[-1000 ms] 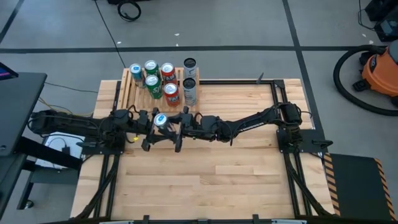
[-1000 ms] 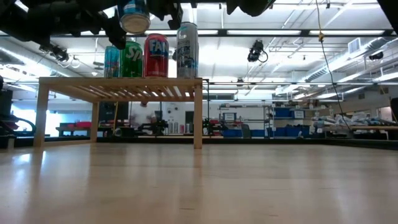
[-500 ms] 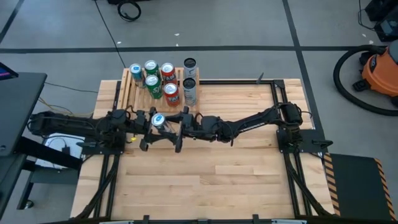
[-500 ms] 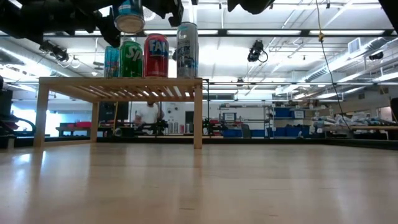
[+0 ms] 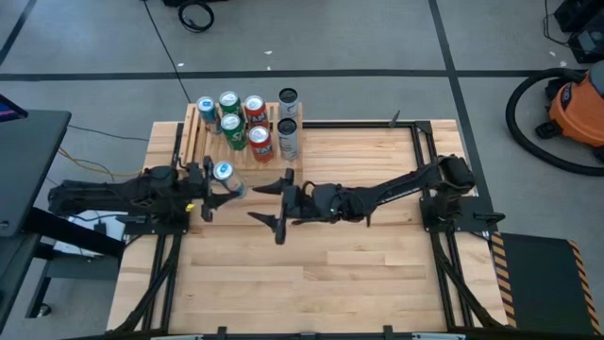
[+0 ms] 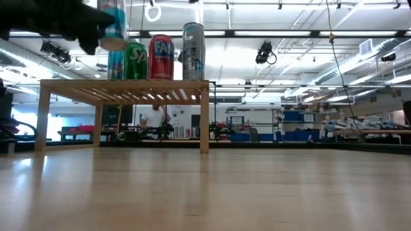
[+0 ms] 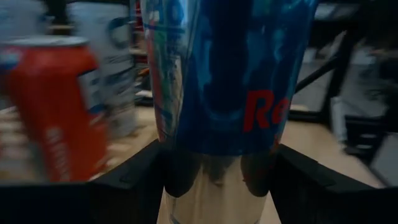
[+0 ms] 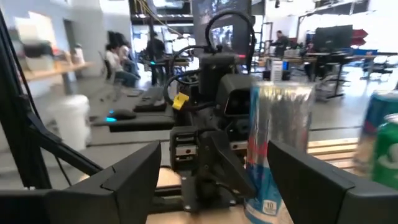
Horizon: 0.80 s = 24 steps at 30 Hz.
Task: Place canned beverage on shelf
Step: Put the blue soda can on the shelf
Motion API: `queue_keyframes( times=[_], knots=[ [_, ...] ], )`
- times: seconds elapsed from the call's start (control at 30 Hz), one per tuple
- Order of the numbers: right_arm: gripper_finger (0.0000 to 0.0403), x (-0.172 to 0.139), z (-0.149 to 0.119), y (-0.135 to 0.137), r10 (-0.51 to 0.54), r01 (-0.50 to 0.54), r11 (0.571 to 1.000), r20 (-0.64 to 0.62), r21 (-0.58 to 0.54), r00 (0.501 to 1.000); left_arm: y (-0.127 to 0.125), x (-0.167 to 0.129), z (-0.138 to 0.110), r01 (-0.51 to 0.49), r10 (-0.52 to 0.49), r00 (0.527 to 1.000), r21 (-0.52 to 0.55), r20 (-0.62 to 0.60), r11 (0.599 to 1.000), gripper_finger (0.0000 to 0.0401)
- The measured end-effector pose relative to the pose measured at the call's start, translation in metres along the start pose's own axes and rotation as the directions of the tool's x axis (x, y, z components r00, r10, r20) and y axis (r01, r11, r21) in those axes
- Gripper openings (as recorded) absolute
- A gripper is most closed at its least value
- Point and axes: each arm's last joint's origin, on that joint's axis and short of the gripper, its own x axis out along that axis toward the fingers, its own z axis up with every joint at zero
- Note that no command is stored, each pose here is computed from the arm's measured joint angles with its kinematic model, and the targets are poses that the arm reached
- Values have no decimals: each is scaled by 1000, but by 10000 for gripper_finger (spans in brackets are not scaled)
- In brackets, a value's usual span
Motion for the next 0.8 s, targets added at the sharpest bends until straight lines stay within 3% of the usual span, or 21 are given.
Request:
queue_keyframes(
  times=[0.2, 0.33, 0.5, 0.67, 0.8],
  knots=[
    [302, -22, 20, 17, -92, 88, 992, -44, -93, 995, 6, -14, -7, -154, 155, 986, 26, -57, 988, 235],
    [300, -35, 30, 25, -149, 142, 979, -43, -144, 988, 11, -22, -8, -280, 283, 958, 50, -57, 959, 235],
    [295, -40, 31, 33, -165, 152, 970, -53, -188, 985, 12, -31, -7, -304, 306, 952, 50, -28, 951, 235],
    [295, -41, 29, 34, -175, 159, 967, -68, -201, 982, 17, -39, -12, -436, 441, 896, 75, -52, 897, 235],
    [294, -41, 29, 34, -175, 158, 966, -70, -202, 982, 18, -40, -10, -488, 489, 871, 53, -33, 871, 235]
  ],
)
